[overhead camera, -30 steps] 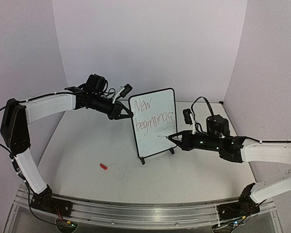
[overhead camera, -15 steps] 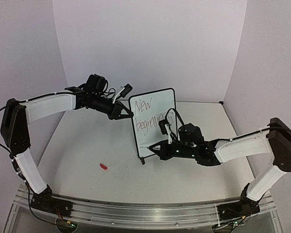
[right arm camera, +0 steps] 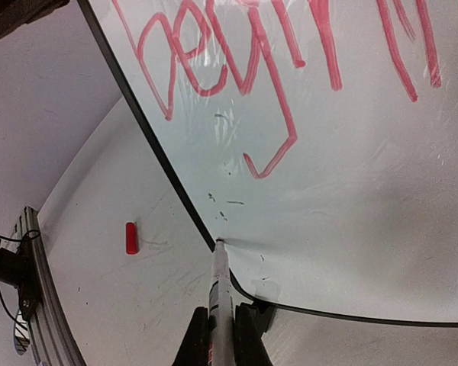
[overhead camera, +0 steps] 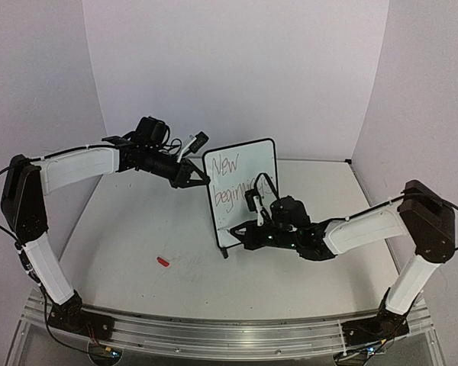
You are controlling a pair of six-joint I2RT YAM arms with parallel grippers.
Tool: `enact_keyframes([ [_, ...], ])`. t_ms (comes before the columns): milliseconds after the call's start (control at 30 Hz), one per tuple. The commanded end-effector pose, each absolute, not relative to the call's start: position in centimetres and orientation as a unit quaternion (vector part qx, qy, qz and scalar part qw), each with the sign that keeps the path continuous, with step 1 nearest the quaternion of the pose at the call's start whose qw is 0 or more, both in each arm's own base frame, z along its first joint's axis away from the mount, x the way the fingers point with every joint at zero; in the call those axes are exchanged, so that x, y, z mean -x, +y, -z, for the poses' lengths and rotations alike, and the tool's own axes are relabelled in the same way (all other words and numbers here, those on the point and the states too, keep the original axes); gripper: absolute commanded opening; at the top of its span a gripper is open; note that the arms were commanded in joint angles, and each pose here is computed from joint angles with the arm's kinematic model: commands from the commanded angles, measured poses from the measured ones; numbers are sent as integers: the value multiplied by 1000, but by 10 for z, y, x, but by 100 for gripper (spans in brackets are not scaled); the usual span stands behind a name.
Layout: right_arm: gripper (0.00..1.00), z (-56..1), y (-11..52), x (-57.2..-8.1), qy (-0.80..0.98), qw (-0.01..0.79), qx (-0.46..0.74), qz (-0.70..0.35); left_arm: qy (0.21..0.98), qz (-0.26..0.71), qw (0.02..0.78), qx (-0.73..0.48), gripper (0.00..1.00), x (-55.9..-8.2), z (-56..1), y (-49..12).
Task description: Write a sentence on the whiteboard
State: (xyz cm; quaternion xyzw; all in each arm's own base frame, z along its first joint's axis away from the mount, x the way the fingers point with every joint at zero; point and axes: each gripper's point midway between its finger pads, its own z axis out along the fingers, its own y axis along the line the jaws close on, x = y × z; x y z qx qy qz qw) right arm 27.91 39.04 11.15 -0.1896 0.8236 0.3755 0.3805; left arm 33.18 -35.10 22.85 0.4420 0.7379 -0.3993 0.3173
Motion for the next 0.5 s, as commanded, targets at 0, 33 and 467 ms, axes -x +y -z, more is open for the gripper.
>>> enact_keyframes([
  [0,0,-128,393,-293,813,413,160,-377,762,382,265,-451,0,-313,-200,-348],
  [33,0,-128,390,-295,815,417,153,-372,762,381,265,-451,0,-314,-200,-348],
  [467,0,-135,366,-291,816,438,133,-354,762,382,264,-451,0,-313,-200,-348],
])
